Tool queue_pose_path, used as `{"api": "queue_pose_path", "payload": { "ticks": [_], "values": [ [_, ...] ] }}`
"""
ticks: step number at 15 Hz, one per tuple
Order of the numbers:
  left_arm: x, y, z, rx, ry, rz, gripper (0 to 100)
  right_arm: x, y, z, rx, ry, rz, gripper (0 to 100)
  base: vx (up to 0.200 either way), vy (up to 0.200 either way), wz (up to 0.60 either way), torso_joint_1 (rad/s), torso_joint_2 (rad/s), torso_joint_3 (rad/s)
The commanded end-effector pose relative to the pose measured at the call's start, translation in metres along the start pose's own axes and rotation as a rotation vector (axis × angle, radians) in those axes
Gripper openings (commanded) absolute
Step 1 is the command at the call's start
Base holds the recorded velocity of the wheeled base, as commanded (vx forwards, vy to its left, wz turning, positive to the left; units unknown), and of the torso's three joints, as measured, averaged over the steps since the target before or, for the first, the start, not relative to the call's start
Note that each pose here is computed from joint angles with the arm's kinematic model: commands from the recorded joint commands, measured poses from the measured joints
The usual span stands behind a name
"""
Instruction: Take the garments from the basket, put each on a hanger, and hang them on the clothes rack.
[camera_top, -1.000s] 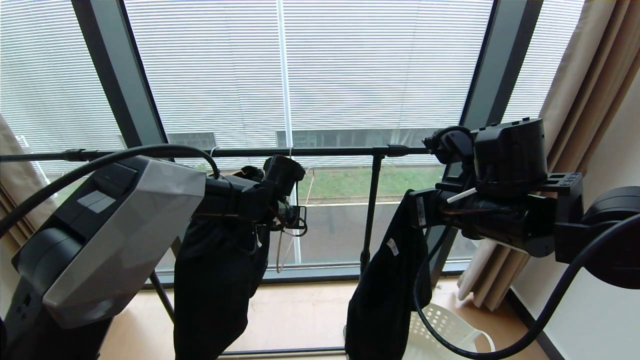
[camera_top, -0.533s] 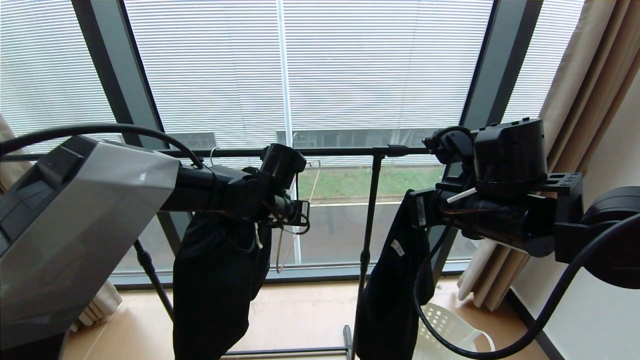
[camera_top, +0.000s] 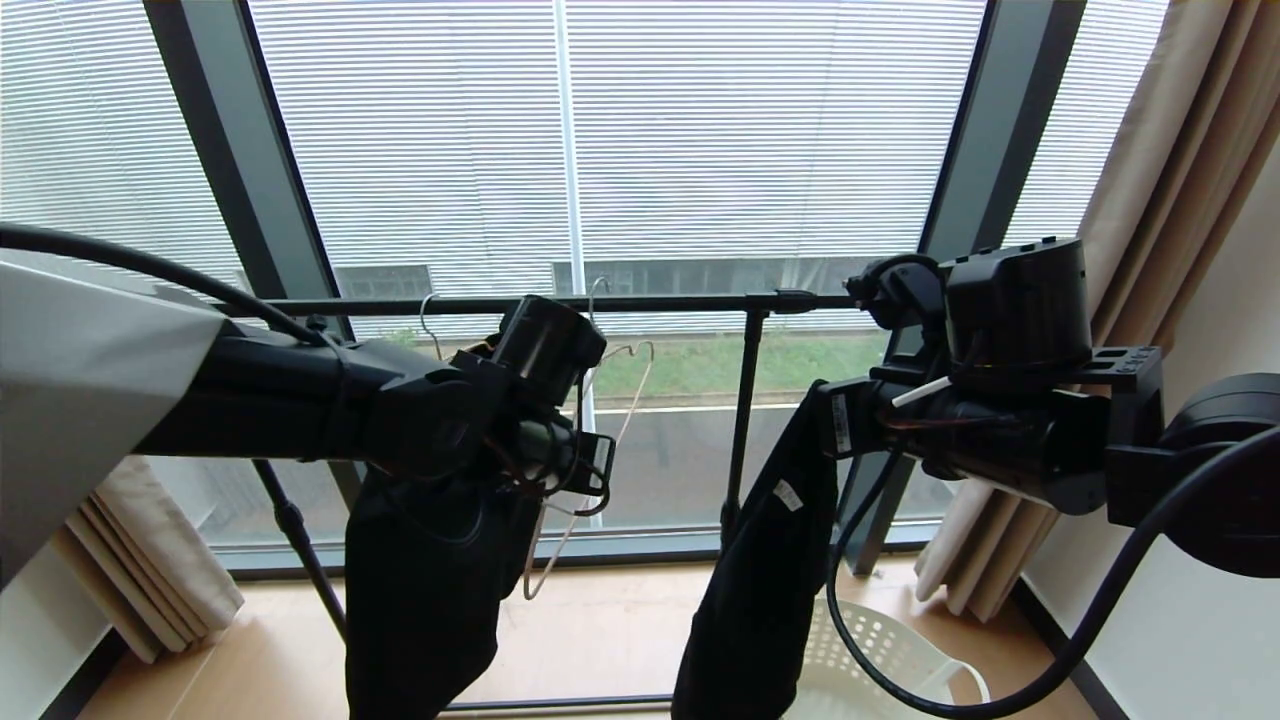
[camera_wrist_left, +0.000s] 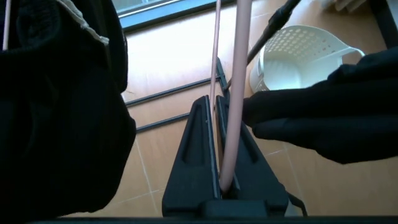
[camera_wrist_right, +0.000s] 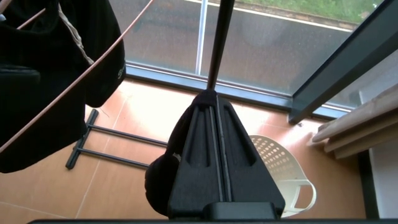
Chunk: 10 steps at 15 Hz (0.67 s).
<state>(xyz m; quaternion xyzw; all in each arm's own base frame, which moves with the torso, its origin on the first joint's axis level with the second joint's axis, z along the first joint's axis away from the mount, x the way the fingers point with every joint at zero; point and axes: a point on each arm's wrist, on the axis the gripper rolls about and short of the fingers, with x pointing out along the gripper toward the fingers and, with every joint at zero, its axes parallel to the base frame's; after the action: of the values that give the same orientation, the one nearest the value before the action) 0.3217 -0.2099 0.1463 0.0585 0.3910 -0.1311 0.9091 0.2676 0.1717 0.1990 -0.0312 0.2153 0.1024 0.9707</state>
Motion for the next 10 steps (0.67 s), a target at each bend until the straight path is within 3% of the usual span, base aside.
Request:
{"api": "queue_pose_path", "payload": {
  "ticks": [1,4,5,7,10],
  "values": [
    [-0.040,0.003,-0.018,0.019,-0.002,-0.018,0,0.000,0.000,0.000,-0.003,0.001,-0.008,0,0.000,0.000,0.00,0.000,0.00,0.000],
    [-0.076,0.008,-0.058,0.052,-0.021,-0.054,0,-0.005,-0.004,0.000,-0.035,-0.012,-0.061,0,0.000,0.000,0.00,0.000,0.00,0.000],
    [-0.092,0.013,-0.083,0.099,-0.064,-0.081,0,-0.002,-0.008,0.003,-0.090,-0.019,-0.114,0,0.000,0.000,0.00,0.000,0.00,0.000],
    [-0.108,0.019,-0.117,0.176,-0.111,-0.122,0,0.009,-0.012,0.008,-0.128,-0.057,-0.179,0,0.000,0.000,0.00,0.000,0.00,0.000],
    [-0.125,0.024,-0.150,0.253,-0.148,-0.211,0,0.033,-0.017,0.009,-0.176,-0.101,-0.292,0,0.000,0.000,0.00,0.000,0.00,0.000]
  ]
}}
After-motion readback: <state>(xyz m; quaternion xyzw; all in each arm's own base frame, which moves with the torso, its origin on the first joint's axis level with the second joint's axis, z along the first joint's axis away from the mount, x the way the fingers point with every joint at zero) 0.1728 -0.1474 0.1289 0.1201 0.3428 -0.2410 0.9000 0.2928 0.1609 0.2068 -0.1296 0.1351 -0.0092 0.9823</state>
